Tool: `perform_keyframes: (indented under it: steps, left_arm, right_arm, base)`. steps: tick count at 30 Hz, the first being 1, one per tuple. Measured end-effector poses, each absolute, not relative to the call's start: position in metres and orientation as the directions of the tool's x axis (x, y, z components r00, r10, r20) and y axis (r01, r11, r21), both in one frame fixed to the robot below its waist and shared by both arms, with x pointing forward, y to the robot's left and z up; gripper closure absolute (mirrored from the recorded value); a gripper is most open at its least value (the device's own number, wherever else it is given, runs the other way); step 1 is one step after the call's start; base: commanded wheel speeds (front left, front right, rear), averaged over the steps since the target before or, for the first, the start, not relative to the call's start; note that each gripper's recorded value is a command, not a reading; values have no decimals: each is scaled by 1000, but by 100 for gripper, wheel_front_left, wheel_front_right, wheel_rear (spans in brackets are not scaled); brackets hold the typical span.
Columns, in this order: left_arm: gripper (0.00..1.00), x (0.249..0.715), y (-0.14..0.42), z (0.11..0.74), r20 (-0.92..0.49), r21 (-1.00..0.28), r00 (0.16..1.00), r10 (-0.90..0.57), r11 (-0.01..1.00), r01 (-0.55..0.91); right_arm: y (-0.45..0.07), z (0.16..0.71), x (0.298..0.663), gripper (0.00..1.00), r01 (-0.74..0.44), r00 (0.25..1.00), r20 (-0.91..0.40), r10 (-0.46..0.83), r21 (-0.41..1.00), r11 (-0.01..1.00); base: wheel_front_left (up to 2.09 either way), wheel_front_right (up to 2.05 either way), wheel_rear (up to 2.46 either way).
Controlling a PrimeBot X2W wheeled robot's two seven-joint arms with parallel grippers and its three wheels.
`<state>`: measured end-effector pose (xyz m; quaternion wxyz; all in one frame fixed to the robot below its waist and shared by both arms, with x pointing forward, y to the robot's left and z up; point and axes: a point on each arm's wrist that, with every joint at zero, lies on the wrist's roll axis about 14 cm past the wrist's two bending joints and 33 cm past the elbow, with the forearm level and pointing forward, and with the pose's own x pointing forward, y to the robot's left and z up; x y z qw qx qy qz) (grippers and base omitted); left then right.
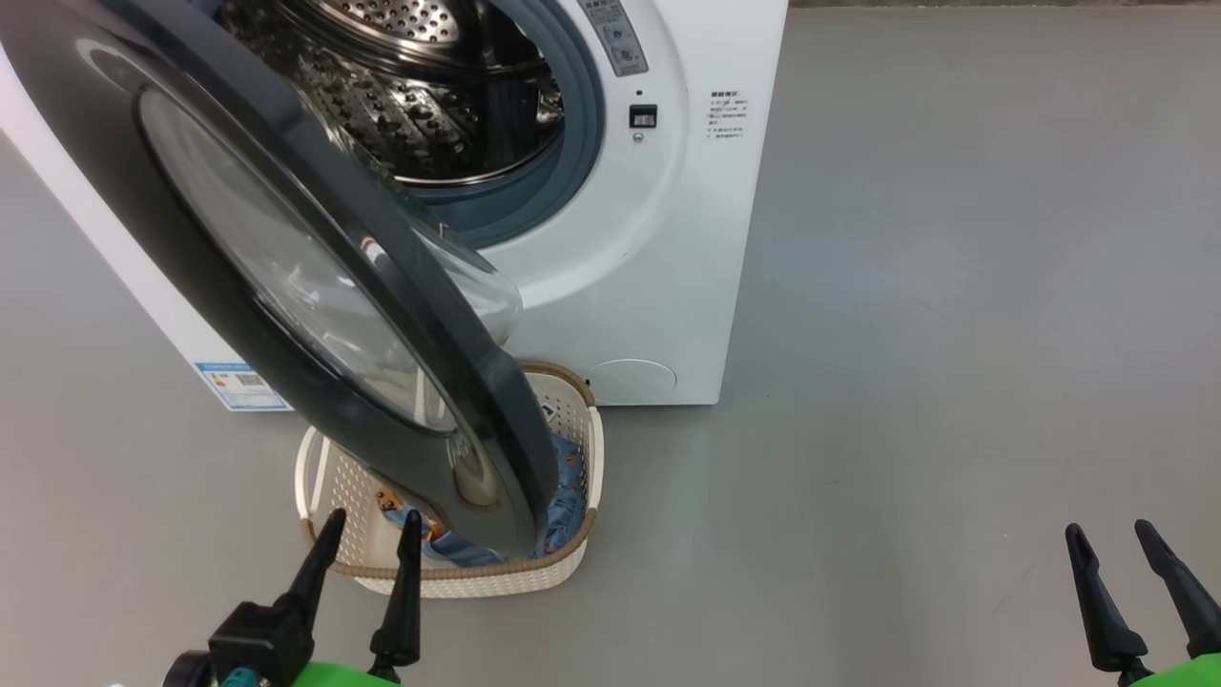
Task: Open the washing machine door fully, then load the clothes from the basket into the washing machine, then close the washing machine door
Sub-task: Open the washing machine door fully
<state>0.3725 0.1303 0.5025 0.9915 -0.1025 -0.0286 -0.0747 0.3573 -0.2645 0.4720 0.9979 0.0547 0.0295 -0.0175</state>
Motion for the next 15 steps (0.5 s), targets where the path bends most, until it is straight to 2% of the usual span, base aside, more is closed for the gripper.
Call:
perform_keyframes:
  steps: [1,2,3,4,9,15]
  left_arm:
    - [0,372,130,502,72,-199,987,-141,968,153]
    - [16,372,131,502,72,-199,987,-141,968,153]
    - [65,372,131,503,73,-200,988,-140,968,152]
    - [100,372,132,504,75,-201,988,-136,968,149]
    - [100,376,137,528,151,-195,982,-114,970,143]
    - [100,381,132,621,422,-131,900,-108,975,178]
  right_arm:
    - [-264,472,357,0,38,998,-61,-31,108,993]
    - [-264,472,357,0,38,998,-60,-31,108,993]
    - [-264,472,357,0,38,998,-60,-32,108,993]
    - [-264,472,357,0,37,998,-60,-31,106,994]
    - [-263,473,358,0,32,998,-57,-26,104,994]
    - [-263,468,353,0,35,997,-76,-27,103,994]
  base:
    - [0,0,0]
    - [0,0,0]
    - [0,0,0]
    - [0,0,0]
    - [0,0,0]
    - [0,0,0]
